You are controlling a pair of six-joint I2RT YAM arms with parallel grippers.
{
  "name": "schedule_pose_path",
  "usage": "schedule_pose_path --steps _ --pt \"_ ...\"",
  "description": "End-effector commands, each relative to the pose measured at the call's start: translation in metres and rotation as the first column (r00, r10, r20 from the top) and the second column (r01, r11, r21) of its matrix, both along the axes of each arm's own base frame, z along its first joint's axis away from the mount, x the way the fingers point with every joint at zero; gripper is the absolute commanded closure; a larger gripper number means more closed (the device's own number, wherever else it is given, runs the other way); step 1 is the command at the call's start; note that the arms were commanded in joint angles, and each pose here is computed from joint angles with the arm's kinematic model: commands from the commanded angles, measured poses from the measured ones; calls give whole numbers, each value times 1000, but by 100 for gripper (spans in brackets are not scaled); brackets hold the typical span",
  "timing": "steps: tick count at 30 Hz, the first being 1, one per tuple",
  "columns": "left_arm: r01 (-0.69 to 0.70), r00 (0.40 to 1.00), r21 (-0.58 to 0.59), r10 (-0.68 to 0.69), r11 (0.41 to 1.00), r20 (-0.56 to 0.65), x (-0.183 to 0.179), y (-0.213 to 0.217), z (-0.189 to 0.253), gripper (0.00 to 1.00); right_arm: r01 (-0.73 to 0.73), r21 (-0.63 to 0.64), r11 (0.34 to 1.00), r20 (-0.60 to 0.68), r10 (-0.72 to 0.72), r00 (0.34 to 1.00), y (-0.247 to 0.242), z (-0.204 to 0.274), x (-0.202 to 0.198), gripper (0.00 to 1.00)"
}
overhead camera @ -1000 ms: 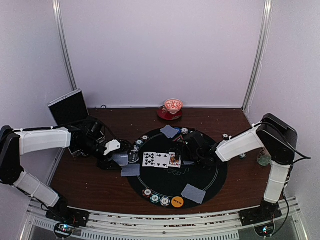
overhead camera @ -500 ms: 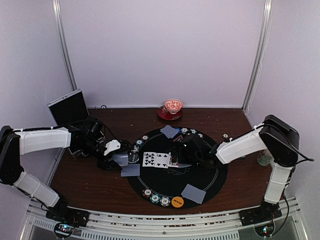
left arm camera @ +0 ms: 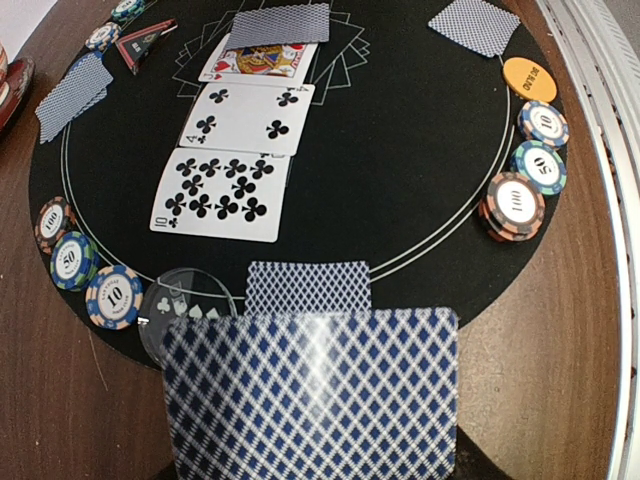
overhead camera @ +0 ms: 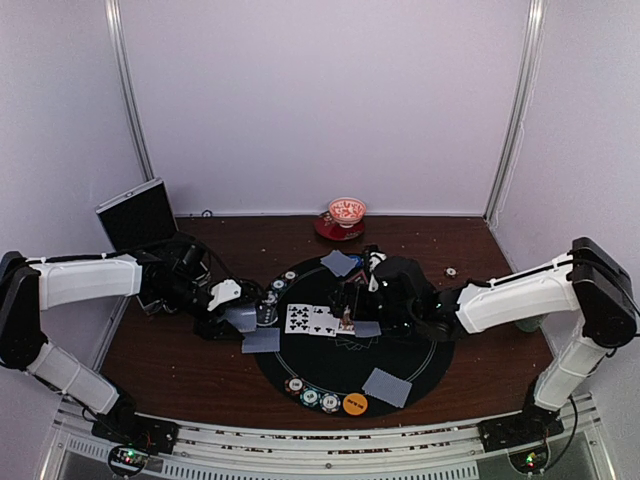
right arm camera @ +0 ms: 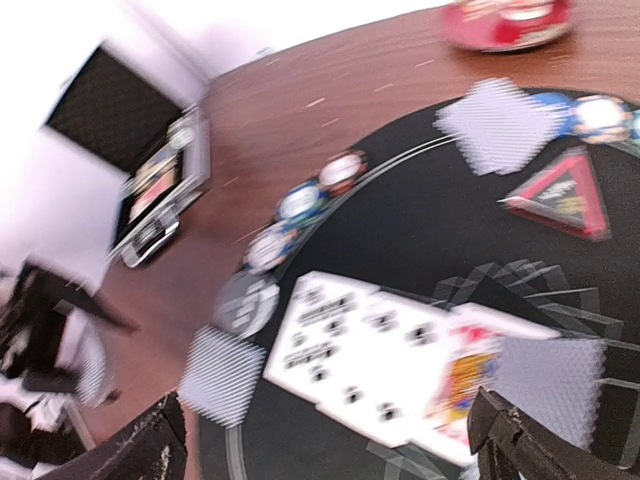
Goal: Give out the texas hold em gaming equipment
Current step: Adjust the poker card in the community card area, then pick up the poker card from the face-down deck piles.
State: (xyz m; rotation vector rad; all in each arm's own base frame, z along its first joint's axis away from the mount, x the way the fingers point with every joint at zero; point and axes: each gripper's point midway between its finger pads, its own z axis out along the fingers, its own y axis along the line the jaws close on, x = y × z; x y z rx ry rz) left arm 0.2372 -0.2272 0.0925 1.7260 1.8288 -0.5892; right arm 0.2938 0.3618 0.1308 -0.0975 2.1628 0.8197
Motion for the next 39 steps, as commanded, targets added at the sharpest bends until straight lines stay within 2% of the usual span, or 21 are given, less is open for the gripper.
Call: schedule_pose_path --steps 1,5,9,18,27,34,37,39 --pt "27 1000 -28 -27 999 14 -3 -5 6 42 -270 126 955 35 267 963 69 24 -39 0" --pt "29 999 -34 -29 999 16 -4 -5 8 42 -354 164 921 18 356 934 109 20 -55 0" --pt "35 999 -36 -34 999 14 -5 -5 8 42 -379 191 906 2 386 923 136 15 -54 0" --pt "41 999 -36 -41 998 10 -6 -5 7 42 -370 221 903 -17 382 924 168 3 -40 0" --pt "43 999 -38 -43 998 11 -7 -5 8 42 -345 181 921 -36 357 934 189 -13 -21 3" --pt "46 999 -37 -45 998 11 -7 -5 7 42 -322 188 928 -71 340 938 186 -31 -12 15" --pt "45 999 -38 -45 998 12 -7 -5 8 42 -291 199 936 -83 311 947 176 -36 -5 27" --pt "46 999 -39 -45 998 12 -7 -5 8 42 -270 201 941 -89 293 952 168 -39 1 39"
